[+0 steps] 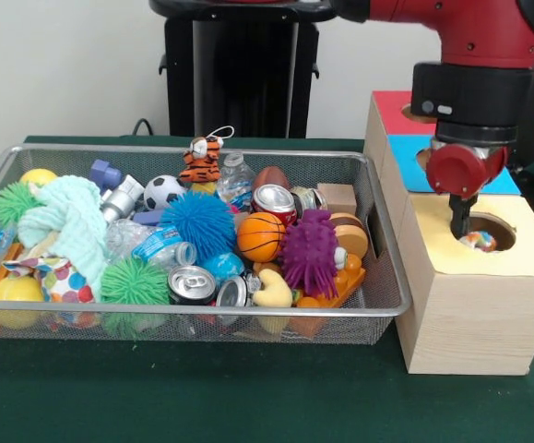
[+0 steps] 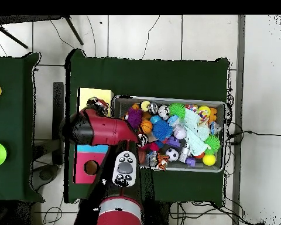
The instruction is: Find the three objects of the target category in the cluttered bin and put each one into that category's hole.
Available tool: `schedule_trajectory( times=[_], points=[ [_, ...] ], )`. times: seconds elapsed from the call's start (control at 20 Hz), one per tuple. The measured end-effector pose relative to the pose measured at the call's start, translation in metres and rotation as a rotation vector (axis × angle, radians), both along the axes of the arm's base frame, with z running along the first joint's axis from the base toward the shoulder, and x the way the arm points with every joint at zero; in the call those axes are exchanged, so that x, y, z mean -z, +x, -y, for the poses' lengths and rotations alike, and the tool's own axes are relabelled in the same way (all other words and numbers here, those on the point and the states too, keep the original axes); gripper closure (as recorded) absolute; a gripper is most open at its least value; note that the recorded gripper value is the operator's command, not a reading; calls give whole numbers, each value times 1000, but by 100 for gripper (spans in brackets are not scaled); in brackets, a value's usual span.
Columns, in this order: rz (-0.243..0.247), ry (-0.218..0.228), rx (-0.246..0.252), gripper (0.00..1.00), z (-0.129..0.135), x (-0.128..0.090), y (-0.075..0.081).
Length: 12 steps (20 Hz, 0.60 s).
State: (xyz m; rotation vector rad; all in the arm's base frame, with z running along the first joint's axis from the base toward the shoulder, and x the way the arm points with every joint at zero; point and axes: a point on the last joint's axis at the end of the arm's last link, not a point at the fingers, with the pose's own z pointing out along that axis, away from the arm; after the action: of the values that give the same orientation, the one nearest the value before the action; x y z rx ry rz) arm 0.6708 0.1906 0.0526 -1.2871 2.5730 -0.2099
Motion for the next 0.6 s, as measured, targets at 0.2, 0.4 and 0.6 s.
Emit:
schedule_trajectory(
  times=[0.2,0.4,0.6],
  points=[
    [-57,27,22,100,1,-20,1],
    [-87,40,32,100,4,-35,1],
    [-98,39,44,100,12,-44,1]
  ],
)
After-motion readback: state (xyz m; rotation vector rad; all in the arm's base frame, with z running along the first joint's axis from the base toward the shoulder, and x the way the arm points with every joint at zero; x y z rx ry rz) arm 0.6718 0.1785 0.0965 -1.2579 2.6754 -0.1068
